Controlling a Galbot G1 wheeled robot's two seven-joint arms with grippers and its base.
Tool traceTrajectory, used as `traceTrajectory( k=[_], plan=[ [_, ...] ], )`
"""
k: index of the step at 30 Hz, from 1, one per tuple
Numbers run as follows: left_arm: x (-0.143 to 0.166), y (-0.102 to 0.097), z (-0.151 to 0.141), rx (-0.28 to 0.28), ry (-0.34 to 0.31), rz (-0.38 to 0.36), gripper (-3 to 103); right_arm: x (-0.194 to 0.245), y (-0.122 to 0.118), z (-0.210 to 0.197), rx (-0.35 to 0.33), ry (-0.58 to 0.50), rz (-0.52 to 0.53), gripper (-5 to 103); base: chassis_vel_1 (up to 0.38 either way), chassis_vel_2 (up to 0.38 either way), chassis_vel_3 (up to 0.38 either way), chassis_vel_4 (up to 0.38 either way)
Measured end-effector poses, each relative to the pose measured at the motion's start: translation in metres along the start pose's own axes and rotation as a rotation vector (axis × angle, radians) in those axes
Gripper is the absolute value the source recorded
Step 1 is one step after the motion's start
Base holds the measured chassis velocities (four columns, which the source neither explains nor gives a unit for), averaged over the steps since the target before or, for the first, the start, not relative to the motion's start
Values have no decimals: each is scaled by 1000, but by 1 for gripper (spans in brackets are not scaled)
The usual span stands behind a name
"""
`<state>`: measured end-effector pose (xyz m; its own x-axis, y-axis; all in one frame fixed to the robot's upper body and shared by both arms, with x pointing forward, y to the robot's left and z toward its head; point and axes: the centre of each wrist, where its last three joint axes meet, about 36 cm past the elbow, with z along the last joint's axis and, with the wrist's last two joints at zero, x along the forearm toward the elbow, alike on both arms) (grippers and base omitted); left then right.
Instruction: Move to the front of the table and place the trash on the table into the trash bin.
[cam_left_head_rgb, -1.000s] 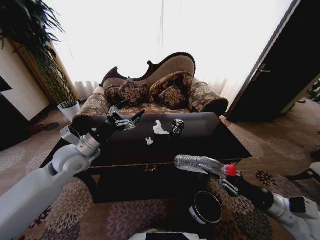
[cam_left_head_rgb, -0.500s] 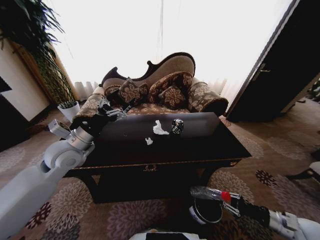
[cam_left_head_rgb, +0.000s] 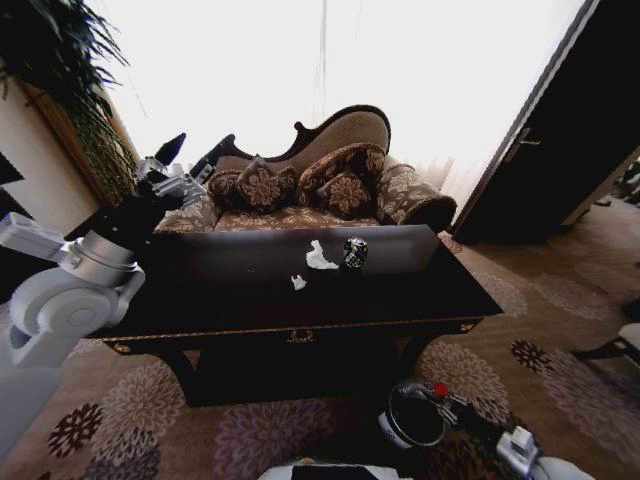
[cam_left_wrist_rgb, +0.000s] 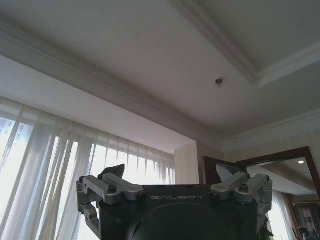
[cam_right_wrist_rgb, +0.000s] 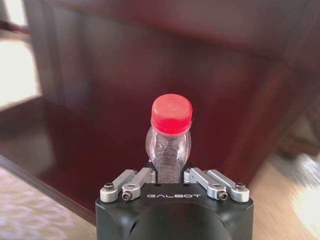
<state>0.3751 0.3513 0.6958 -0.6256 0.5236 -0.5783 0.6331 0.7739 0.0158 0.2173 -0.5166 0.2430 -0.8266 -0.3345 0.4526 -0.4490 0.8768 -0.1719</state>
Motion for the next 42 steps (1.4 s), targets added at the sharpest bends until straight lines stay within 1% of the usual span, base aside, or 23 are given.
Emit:
traceTrajectory(
  k=[2, 3, 5, 7, 8, 11, 12, 13, 17, 23, 28, 38, 39, 40, 42],
  plan=[
    [4, 1, -8, -8, -15, -18, 100, -8, 9, 17, -69, 54, 89, 19, 0, 0, 0, 0],
    [4, 1, -8, -8, -15, -18, 100, -8, 9, 17, -69, 54, 89, 19, 0, 0, 0, 0],
    [7, 1, -13, -11, -26, -30, 100, -13, 17, 30, -113, 99, 155, 19, 0, 0, 0, 0],
    [13, 1, -18, -17, -35, -44, 100, -20, 27, 44, -140, 158, 219, 19, 0, 0, 0, 0],
    [13, 1, -18, -17, -35, -44, 100, -20, 27, 44, -140, 158, 219, 19, 0, 0, 0, 0],
    [18, 1, -26, -34, -42, -56, 100, -30, 44, 61, -199, 211, 269, 19, 0, 0, 0, 0],
    [18, 1, -26, -34, -42, -56, 100, -30, 44, 61, -199, 211, 269, 19, 0, 0, 0, 0],
    [19, 2, -32, -47, -46, -55, 100, -35, 52, 67, -236, 218, 279, 19, 0, 0, 0, 0],
    [17, 3, -48, -73, -64, -48, 100, -51, 71, 80, -306, 214, 278, 19, 0, 0, 0, 0],
    [19, 3, -59, -88, -70, -49, 100, -64, 78, 88, -337, 216, 276, 19, 0, 0, 0, 0],
    [20, 0, -61, -92, -63, -45, 100, -69, 79, 92, -350, 226, 276, 19, 0, 0, 0, 0],
    [18, 0, -68, -96, -75, -31, 100, -72, 77, 93, -352, 245, 285, 19, 0, 0, 0, 0],
    [18, 0, -68, -96, -76, -32, 100, -72, 77, 93, -350, 247, 285, 16, 0, 0, 0, 0],
    [18, 0, -68, -96, -76, -32, 100, -72, 77, 93, -350, 247, 285, 16, 0, 0, 0, 0],
    [18, 1, -67, -93, -77, -32, 100, -70, 76, 94, -349, 256, 285, 27, 0, 0, 0, 0]
  ],
)
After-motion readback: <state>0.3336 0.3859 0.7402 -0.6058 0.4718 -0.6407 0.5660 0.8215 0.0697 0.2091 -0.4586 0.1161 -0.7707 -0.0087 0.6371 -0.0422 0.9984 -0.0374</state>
